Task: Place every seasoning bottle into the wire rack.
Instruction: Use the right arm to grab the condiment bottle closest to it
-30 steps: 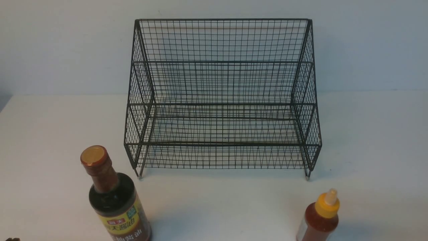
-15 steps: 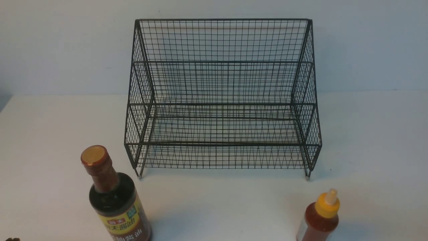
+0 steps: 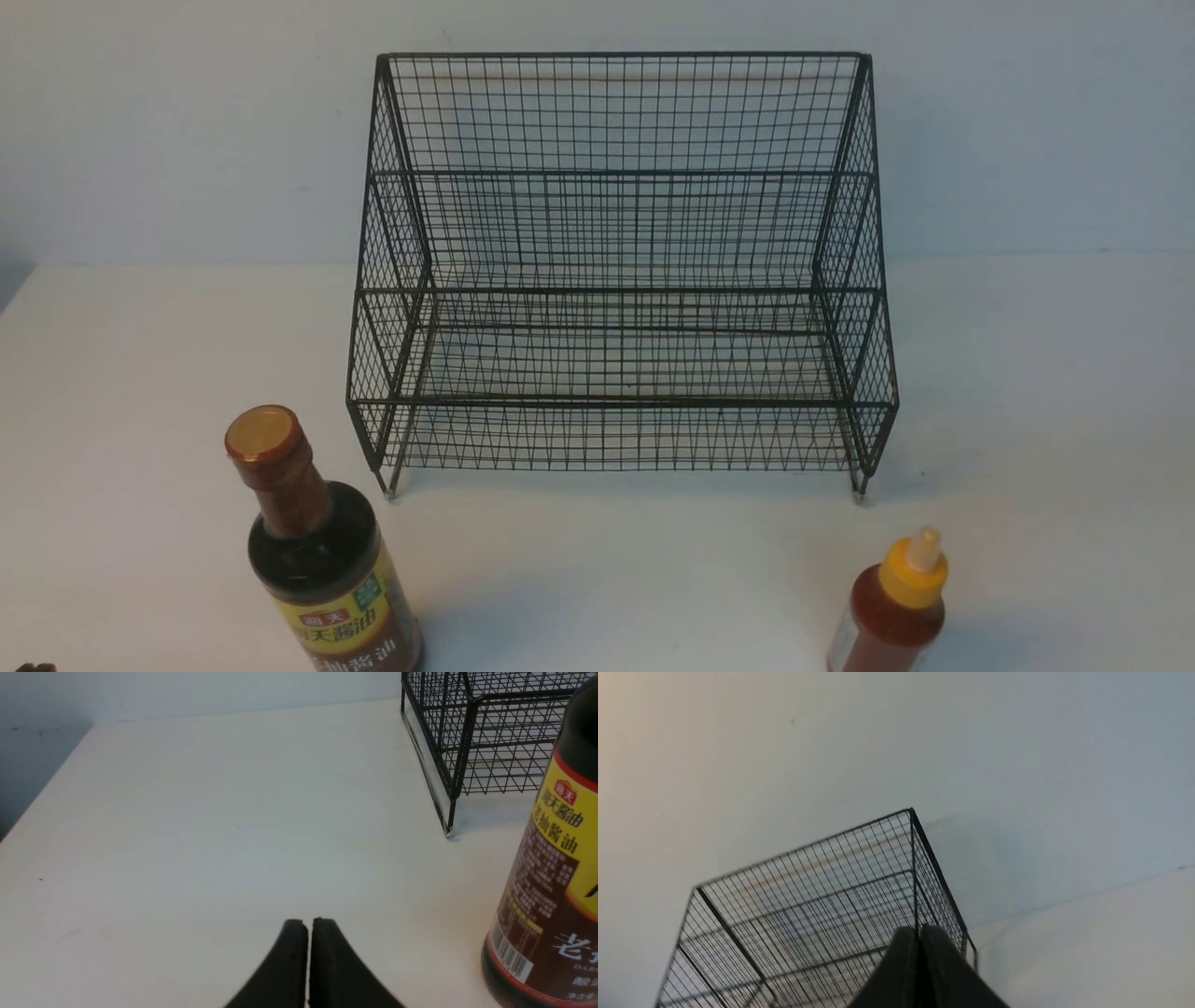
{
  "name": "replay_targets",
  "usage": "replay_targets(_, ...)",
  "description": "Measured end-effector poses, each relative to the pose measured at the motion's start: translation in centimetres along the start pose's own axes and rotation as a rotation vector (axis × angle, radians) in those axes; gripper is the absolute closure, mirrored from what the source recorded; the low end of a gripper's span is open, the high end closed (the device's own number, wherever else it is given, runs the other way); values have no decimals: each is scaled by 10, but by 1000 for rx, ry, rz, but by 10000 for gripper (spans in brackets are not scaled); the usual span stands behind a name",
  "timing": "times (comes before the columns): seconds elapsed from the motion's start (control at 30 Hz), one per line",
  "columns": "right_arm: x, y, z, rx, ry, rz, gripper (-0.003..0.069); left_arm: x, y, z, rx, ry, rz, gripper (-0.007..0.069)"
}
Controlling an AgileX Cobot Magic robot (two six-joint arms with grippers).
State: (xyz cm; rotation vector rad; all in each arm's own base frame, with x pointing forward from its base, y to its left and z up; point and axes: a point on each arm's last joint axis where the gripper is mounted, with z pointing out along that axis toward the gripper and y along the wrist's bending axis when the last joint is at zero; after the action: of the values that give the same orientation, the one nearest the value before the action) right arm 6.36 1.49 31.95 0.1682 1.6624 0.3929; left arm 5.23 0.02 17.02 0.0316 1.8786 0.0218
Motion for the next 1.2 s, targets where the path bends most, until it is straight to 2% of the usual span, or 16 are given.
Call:
replay_targets(0.03, -6, 2, 6, 35, 46, -28, 655, 0, 0, 0, 0, 0, 0, 630)
replay_targets(0.2, -24, 5, 47, 50, 443, -116, 574, 0, 0, 0, 0, 0, 0, 630)
replay_targets(0.23, -24, 5, 49, 51, 458, -115, 564, 0, 0, 0, 0, 0, 0, 630)
replay_targets(0.33, -17, 7, 71, -13, 677, -107, 475, 0, 0, 0, 0, 0, 0, 630)
replay_targets(0.37, -8, 10, 81, -61, 760, -77, 426, 0, 0, 0, 0, 0, 0, 630)
replay_targets(0.4, -7, 11, 82, -71, 778, -78, 419, 0, 0, 0, 0, 0, 0, 630)
replay_targets(0.43, 2, 15, 91, -126, 858, -66, 370, 0, 0, 0, 0, 0, 0, 630)
replay_targets(0.5, 10, 20, 99, -168, 916, -72, 328, 0, 0, 0, 0, 0, 0, 630)
replay_targets(0.57, 21, 28, 111, -230, 998, -124, 249, 0, 0, 0, 0, 0, 0, 630)
replay_targets(0.67, 29, 40, 126, -269, 1032, -239, 148, 0, 0, 0, 0, 0, 0, 630)
replay_targets(0.83, 47, 57, 140, -314, 1065, -379, 57, 0, 0, 0, 0, 0, 0, 630)
replay_targets(1.0, 65, 59, 157, -262, 1070, -470, 35, 0, 0, 0, 0, 0, 0, 630)
replay_targets(1.2, 76, 55, 168, -228, 1091, -494, 49, 0, 0, 0, 0, 0, 0, 630)
